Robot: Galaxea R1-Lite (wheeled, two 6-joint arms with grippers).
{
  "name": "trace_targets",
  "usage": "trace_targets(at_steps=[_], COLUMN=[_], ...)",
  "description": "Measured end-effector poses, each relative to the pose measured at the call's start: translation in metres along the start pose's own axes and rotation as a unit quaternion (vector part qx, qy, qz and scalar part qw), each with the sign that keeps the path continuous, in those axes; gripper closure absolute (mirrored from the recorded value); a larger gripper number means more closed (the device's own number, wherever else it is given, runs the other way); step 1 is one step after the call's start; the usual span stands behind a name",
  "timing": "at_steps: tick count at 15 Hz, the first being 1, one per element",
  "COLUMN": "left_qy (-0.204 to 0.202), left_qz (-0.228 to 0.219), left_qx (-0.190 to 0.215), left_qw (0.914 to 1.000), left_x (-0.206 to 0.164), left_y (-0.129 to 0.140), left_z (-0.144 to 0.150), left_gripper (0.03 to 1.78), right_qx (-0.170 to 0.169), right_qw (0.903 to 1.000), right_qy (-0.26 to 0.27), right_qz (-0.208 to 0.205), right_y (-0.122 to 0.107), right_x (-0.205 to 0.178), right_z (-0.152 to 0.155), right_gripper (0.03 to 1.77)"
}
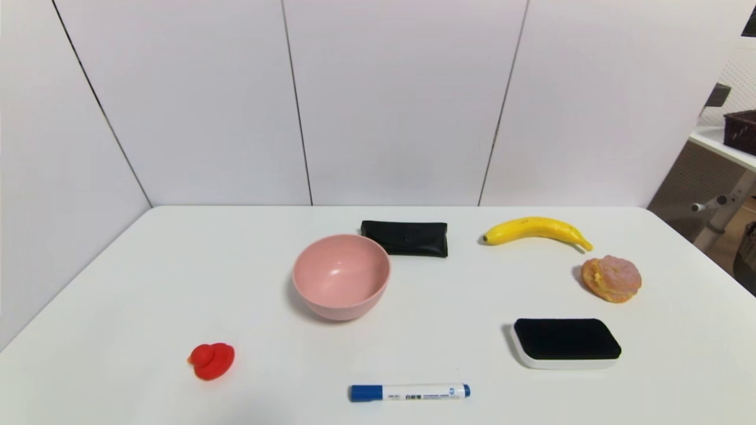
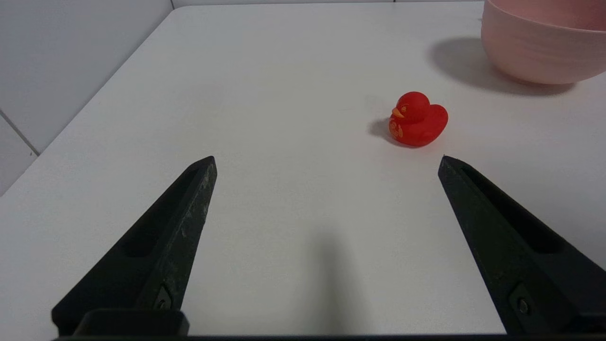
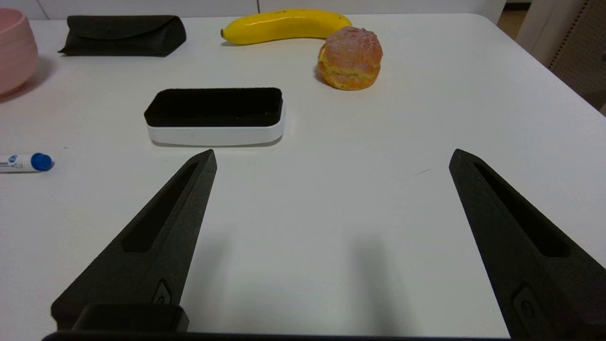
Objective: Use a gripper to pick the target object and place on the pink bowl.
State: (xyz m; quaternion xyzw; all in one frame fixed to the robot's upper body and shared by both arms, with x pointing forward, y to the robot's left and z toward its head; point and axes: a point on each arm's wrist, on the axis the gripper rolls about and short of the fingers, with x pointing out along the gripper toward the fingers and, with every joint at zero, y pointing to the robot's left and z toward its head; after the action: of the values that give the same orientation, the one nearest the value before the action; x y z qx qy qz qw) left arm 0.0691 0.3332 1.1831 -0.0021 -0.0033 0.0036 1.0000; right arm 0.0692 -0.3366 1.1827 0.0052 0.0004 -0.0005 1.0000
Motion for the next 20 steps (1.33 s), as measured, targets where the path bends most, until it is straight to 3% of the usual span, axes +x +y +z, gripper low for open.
trace_targets(at_steps=[5, 10, 13, 17, 19, 20], left_qy=[0.0, 0.0, 0.0, 0.0, 0.0, 0.0], left_qz=[0.0, 0.0, 0.0, 0.0, 0.0, 0.0], left_qx=[0.0, 0.0, 0.0, 0.0, 0.0, 0.0], left_qw=[1.0, 1.0, 1.0, 1.0, 1.0, 1.0], left_x=[0.0, 0.0, 0.0, 0.0, 0.0, 0.0], left_y=[0.0, 0.0, 0.0, 0.0, 0.0, 0.0], left_z=[0.0, 0.0, 0.0, 0.0, 0.0, 0.0], left_gripper=[0.12, 0.12, 0.12, 0.12, 0.12, 0.12], right_qx=[-0.005, -0.005, -0.014, -0.062, -0.104, -0.133], right_qw=[0.9998, 0.9995, 0.999, 0.9957, 0.9856, 0.9741], right_qy=[-0.019, -0.02, -0.015, 0.022, 0.077, 0.114], right_qz=[0.008, 0.026, 0.04, 0.065, 0.109, 0.143], right_y=[0.001, 0.002, 0.006, 0.011, 0.009, 0.005], right_x=[0.003, 0.036, 0.087, 0.176, 0.219, 0.238], right_z=[0.027, 0.124, 0.195, 0.261, 0.271, 0.267], right_gripper=[0.1, 0.1, 0.1, 0.1, 0.1, 0.1])
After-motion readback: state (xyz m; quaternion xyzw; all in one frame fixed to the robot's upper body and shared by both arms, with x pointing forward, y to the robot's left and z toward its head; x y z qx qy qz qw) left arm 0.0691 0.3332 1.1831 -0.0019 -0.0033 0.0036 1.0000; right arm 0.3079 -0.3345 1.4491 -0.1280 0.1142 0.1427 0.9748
